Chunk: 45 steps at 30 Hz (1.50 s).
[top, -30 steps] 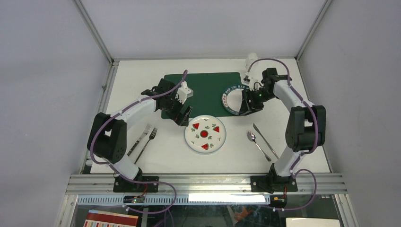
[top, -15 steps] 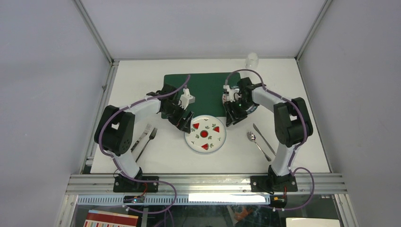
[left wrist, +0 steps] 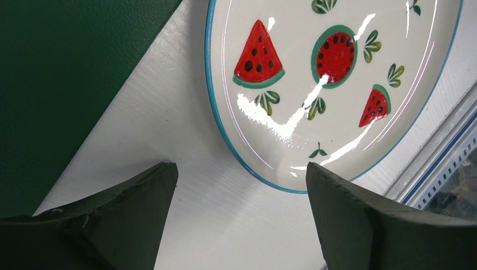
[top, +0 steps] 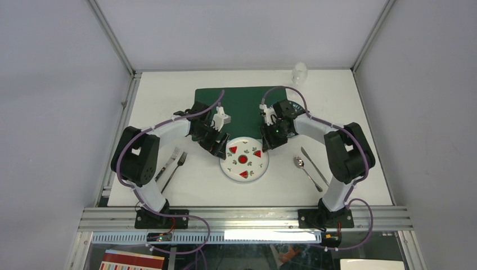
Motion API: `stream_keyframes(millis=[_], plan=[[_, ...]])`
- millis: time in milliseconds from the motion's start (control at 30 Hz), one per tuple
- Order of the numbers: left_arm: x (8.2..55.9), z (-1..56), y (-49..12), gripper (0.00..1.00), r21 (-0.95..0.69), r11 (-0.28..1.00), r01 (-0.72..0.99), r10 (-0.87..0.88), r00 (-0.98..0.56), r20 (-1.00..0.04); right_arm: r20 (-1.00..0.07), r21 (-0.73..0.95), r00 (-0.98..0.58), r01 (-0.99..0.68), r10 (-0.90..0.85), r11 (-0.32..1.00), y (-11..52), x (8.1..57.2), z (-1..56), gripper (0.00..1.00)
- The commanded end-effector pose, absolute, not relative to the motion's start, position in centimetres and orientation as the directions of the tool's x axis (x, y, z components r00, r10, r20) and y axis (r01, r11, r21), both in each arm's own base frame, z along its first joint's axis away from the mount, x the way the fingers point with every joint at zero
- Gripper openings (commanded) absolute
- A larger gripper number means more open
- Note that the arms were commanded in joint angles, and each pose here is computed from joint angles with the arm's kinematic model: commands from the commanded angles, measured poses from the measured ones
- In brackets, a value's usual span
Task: Set the dinner table for one person
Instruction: Pick up the plate at the center of the board.
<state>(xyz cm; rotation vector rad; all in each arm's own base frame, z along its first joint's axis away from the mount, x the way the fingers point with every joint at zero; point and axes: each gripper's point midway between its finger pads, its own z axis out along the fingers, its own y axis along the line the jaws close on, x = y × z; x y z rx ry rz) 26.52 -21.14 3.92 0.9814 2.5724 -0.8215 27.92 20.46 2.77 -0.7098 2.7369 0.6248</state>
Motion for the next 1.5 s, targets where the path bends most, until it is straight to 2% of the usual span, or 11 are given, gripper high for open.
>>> stream_keyframes(millis=[0,167,267,400,467,500,533,567,767,900,1467], plan=[[26.8,4.9,-21.6,0.85,-0.413,0.612,0.674,0.499,-0.735,-0.459,-0.38,0.329,-0.834,-0.526,-0.4,0.784,21.6,28.0,2.9,0.5],[26.5,3.9,-22.1,0.61,-0.437,0.603,0.668,0.508,-0.743,-0.436,-0.368,0.364,-0.833,-0.539,-0.414,0.76,22.3,27.4,2.8,0.49],[26.2,3.2,-22.7,0.53,-0.451,0.592,0.668,0.521,-0.744,-0.418,-0.367,0.375,-0.83,-0.546,-0.42,0.749,22.6,27.2,2.9,0.48],[26.3,2.4,-23.4,0.35,-0.461,0.587,0.666,0.531,-0.746,-0.402,-0.36,0.386,-0.831,-0.547,-0.424,0.743,22.7,27.0,2.8,0.46],[26.3,2.0,-23.7,0.3,-0.471,0.584,0.661,0.534,-0.75,-0.39,-0.358,0.394,-0.829,-0.551,-0.43,0.736,22.8,26.9,2.8,0.39],[26.3,1.8,-23.8,0.28,-0.471,0.585,0.66,0.537,-0.751,-0.385,-0.357,0.405,-0.827,-0.557,-0.435,0.726,23.0,26.7,2.9,0.3],[26.3,1.6,-23.9,0.28,-0.473,0.585,0.66,0.539,-0.751,-0.381,-0.356,0.412,-0.826,-0.558,-0.436,0.72,23.1,26.6,2.9,0.12],[26.2,1.6,-23.9,0.27,-0.474,0.584,0.659,0.54,-0.751,-0.379,-0.351,0.416,-0.828,-0.557,-0.438,0.719,23.1,26.5,2.9,0.0],[26.7,2.5,-24.0,0.18,-0.45,0.585,0.674,0.539,-0.738,-0.405,-0.355,0.418,-0.816,-0.575,-0.457,0.703,23.3,26.8,3.3,0.0],[27.6,3.8,-24.1,0.0,-0.426,0.588,0.687,0.543,-0.726,-0.422,-0.371,0.394,-0.795,-0.602,-0.479,0.694,23.4,27.7,4.1,0.0],[33.1,7.3,-25.7,0.0,-0.331,0.58,0.744,0.574,-0.662,-0.482,-0.436,0.341,-0.745,-0.656,-0.504,0.674,24.9,33.0,8.3,0.0]])
